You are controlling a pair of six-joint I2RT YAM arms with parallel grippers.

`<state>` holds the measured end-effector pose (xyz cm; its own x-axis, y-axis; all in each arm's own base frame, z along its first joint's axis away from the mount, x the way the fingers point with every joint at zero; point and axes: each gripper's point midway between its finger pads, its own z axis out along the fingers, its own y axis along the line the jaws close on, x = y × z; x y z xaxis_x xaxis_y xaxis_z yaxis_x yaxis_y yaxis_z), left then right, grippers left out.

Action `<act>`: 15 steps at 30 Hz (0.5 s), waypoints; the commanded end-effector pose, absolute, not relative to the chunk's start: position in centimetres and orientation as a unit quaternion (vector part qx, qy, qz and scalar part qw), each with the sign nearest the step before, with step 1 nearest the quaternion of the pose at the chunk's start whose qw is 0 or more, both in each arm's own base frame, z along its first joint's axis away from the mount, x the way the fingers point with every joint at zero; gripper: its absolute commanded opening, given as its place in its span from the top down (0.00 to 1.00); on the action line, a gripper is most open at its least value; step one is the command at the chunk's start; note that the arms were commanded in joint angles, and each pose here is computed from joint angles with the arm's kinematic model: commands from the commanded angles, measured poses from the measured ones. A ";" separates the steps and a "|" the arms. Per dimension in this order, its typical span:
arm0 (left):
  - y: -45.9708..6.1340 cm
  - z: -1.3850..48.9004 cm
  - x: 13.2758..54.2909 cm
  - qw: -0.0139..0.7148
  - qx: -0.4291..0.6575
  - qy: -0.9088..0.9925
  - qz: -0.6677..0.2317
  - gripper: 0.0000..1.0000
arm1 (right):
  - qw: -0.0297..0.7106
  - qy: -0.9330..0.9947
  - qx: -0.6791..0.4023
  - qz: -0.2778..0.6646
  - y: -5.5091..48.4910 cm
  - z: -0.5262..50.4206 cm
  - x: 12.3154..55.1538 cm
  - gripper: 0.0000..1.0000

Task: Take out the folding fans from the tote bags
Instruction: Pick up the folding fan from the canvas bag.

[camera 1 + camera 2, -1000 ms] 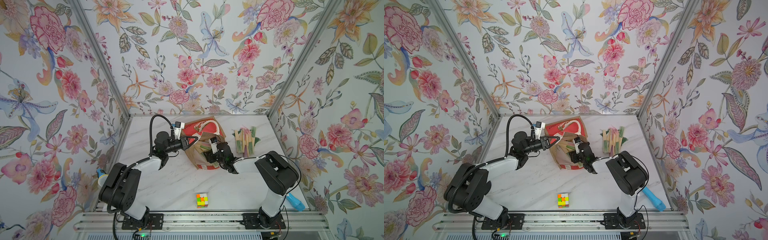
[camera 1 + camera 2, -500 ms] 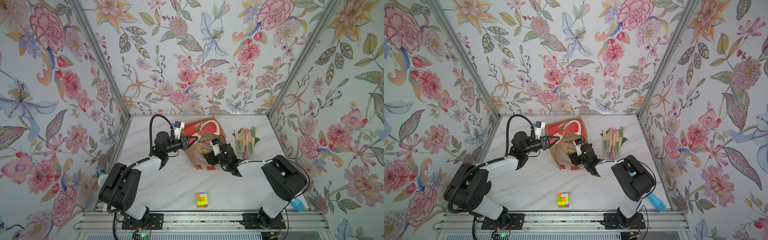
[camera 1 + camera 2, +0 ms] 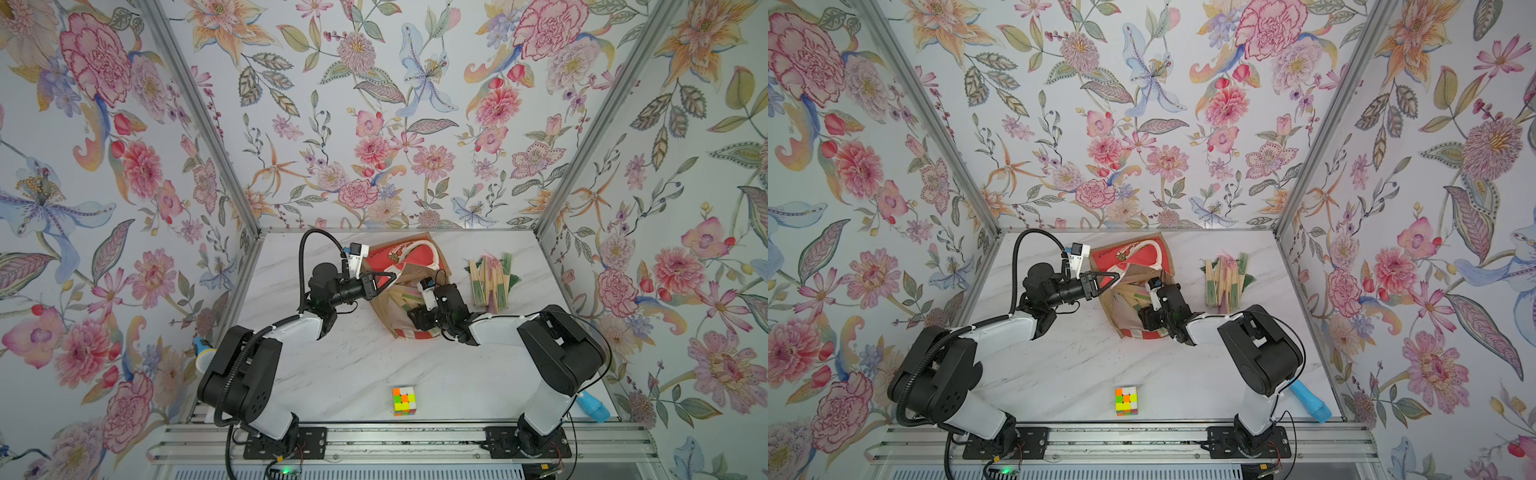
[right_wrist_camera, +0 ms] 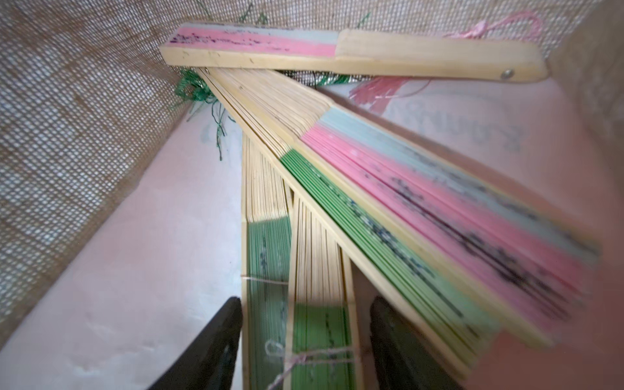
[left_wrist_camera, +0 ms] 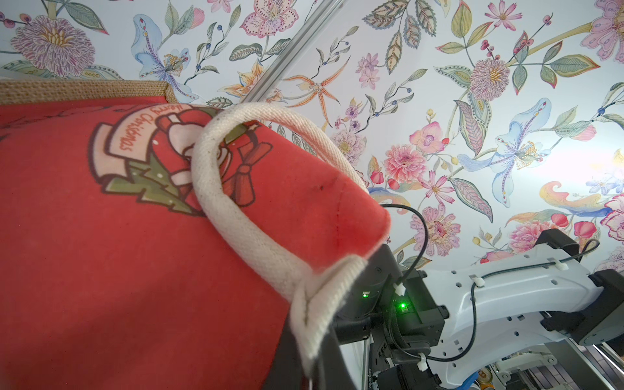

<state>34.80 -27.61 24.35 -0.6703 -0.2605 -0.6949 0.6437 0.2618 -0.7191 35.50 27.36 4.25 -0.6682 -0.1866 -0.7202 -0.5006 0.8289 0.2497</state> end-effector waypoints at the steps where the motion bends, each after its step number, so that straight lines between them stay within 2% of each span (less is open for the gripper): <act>1: -27.5 25.0 34.4 0.386 0.140 0.688 -0.599 1.00 | 0.320 0.906 -0.179 0.211 26.6 2.5 35.0 0.38; 15: -27.5 24.9 34.4 0.386 0.139 0.688 -0.599 1.00 | 0.331 0.893 -0.149 0.265 26.6 2.9 35.3 0.41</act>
